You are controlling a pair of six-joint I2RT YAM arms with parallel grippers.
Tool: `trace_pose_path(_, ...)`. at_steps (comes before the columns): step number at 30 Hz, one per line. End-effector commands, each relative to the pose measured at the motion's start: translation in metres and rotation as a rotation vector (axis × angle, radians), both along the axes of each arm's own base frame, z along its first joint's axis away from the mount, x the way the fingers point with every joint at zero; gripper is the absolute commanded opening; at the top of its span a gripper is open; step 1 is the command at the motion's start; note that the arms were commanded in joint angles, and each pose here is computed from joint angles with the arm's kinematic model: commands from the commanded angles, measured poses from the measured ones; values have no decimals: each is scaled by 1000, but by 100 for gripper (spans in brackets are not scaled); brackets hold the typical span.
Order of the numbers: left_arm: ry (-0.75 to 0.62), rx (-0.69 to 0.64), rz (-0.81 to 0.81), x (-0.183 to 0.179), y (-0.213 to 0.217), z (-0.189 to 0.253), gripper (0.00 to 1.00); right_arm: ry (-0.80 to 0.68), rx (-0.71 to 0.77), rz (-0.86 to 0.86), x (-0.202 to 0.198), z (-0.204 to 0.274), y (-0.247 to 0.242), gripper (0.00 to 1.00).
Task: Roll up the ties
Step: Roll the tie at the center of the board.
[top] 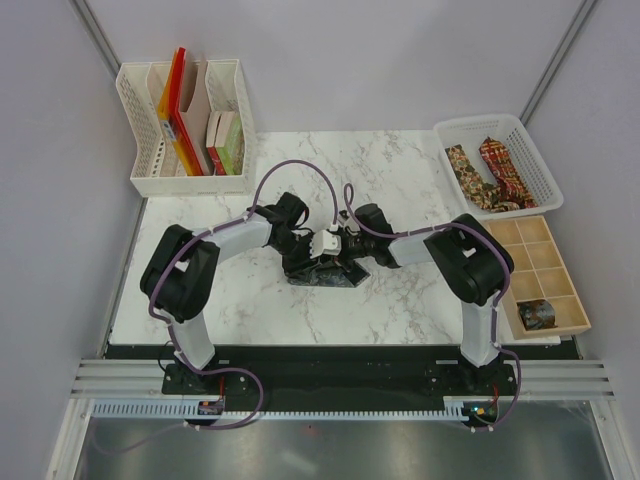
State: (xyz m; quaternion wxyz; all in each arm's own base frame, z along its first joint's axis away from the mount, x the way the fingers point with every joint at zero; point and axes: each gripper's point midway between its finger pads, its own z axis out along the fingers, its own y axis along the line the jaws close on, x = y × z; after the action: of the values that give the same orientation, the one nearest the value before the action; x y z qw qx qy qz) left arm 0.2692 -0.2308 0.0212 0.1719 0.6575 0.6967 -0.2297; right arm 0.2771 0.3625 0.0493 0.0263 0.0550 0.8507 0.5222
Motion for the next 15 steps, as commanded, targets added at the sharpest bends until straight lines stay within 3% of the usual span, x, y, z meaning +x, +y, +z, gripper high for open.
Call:
trace_pose_path(1,101,106,-17,-25,21,-29,50,7,-124,-6,-4,-34,-14,15)
trace_pose_path(3,97,99,-16,-26,20,-26,51,5,-150,-5,-5,-39,-19,1)
trace_pose_path(4,95,98,-15,-25,20,-25,52,13,-167,-5,-5,-42,-23,0)
trace_pose_path(15,32,-17,8,-18,3,19,71,21,-305,-1,-4,-70,-53,0)
